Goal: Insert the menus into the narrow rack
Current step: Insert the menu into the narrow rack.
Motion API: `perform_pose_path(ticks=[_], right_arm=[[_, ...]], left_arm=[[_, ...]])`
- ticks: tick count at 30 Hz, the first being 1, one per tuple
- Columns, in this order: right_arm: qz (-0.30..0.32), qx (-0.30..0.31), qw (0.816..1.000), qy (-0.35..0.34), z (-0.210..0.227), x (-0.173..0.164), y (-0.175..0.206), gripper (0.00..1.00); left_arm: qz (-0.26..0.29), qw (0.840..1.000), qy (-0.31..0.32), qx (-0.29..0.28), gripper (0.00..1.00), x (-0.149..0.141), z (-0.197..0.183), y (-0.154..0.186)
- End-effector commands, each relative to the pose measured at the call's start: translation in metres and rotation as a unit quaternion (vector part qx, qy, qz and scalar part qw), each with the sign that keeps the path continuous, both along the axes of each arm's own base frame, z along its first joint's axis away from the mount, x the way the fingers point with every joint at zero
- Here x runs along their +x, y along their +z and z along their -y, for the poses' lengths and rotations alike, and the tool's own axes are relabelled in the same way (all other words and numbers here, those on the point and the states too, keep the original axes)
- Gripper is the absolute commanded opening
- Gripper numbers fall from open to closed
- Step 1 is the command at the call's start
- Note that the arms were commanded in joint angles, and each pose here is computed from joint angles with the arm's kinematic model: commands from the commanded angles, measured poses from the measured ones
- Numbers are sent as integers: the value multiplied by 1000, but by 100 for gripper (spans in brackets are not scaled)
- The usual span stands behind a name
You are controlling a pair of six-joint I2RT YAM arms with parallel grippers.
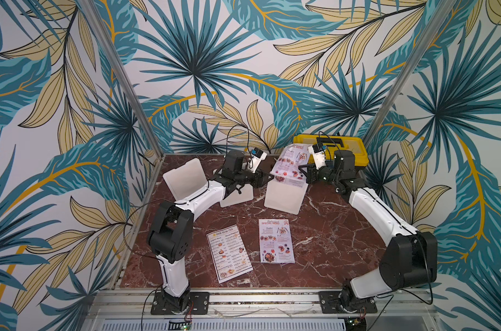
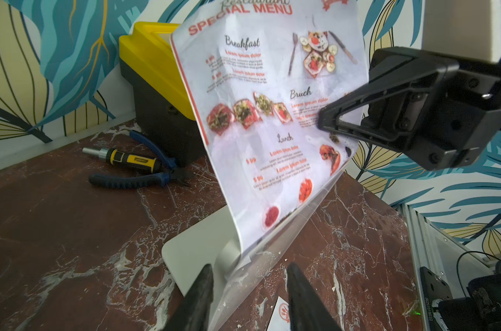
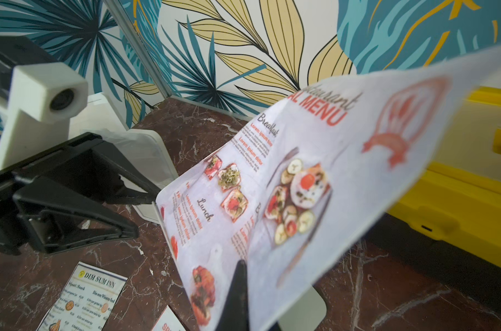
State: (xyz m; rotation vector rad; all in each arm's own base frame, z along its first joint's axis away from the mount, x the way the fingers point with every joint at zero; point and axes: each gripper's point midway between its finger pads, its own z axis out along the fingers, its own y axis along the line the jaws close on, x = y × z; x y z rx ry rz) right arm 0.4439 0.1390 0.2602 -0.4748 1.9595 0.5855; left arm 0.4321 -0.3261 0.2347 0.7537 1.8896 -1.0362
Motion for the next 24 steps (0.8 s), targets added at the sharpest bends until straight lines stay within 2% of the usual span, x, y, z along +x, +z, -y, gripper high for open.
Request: perform_pose_path(ticks=[1, 2, 3, 4, 6, 9, 13, 24], right_arm=[[13, 10, 999, 30, -9, -12, 3, 0], [13, 11, 999, 28, -9, -11, 3, 0], [13, 11, 1000, 26, -8, -10, 3, 7], [14, 14, 999, 25, -8, -10, 5, 19], [23, 25, 999, 31, -11, -9, 12, 32], [43, 56, 996, 52, -19, -11, 30, 41], [58, 87, 992, 72, -27, -10, 52, 45], [65, 115, 989, 65, -19, -3, 55, 47]], left_arm=[[15, 1000, -7, -6, 43, -2, -1, 10], [14, 1000, -9, -7, 43, -2, 0, 10], [14, 1000, -10, -7, 43, -3, 0, 11], [13, 1000, -12, -8, 43, -4, 1, 11], [14, 1000, -16, -9, 43, -4, 1, 11], [13, 1000, -16, -8, 42, -4, 1, 9], [11, 1000, -17, -7, 42, -4, 2, 7], [14, 1000, -20, -6, 40, -4, 2, 6]])
